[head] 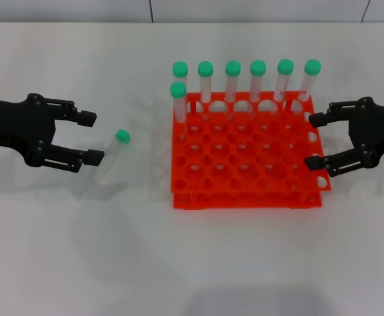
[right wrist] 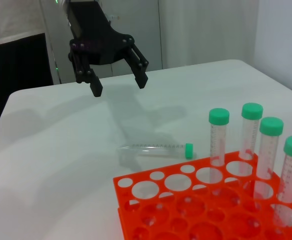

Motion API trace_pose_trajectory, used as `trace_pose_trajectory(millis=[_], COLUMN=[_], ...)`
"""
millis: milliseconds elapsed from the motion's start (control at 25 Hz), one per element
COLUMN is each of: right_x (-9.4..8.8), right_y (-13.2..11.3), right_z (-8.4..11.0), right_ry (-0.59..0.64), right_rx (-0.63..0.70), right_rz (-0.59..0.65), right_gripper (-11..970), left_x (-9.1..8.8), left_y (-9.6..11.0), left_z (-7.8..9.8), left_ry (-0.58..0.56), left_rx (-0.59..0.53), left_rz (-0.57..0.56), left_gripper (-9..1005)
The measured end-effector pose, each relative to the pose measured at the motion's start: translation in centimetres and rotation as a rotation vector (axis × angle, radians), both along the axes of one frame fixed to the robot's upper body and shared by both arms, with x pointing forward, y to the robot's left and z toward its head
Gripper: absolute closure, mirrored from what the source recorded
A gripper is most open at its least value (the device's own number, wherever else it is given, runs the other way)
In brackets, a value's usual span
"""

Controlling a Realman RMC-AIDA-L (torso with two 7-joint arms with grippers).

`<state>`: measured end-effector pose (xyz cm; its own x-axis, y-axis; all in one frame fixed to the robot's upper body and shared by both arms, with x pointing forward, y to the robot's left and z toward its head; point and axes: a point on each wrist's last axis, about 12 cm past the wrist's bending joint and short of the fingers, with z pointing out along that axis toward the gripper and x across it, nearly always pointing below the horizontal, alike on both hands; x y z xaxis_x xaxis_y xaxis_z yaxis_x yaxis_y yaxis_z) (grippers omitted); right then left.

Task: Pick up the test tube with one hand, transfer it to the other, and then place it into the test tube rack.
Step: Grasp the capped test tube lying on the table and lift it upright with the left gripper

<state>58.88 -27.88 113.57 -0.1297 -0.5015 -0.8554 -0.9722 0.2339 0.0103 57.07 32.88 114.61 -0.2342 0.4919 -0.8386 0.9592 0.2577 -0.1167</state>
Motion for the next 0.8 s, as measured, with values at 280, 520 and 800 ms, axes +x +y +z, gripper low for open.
trace_pose_trajectory(millis=[280,520,800], right_x=[0.0,0.0,0.0], right_y=[0.0,0.0,0.0], right_z=[0.0,0.0,0.0], right_ry=[0.0,-0.002,-0.003], right_rx=[0.0,0.001,0.001], right_rz=[0.0,-0.001,-0.002], right_gripper=[89,90,89], left_x=[0.0,0.0,0.3], left_y=[0.0,0.0,-0.2], left_z=[0.0,0.0,1.1], left_ry=[0.0,-0.001,0.084], left_rx=[0.0,-0.002,0.011], left_rz=[0.0,0.002,0.051], left_gripper=[200,202,203])
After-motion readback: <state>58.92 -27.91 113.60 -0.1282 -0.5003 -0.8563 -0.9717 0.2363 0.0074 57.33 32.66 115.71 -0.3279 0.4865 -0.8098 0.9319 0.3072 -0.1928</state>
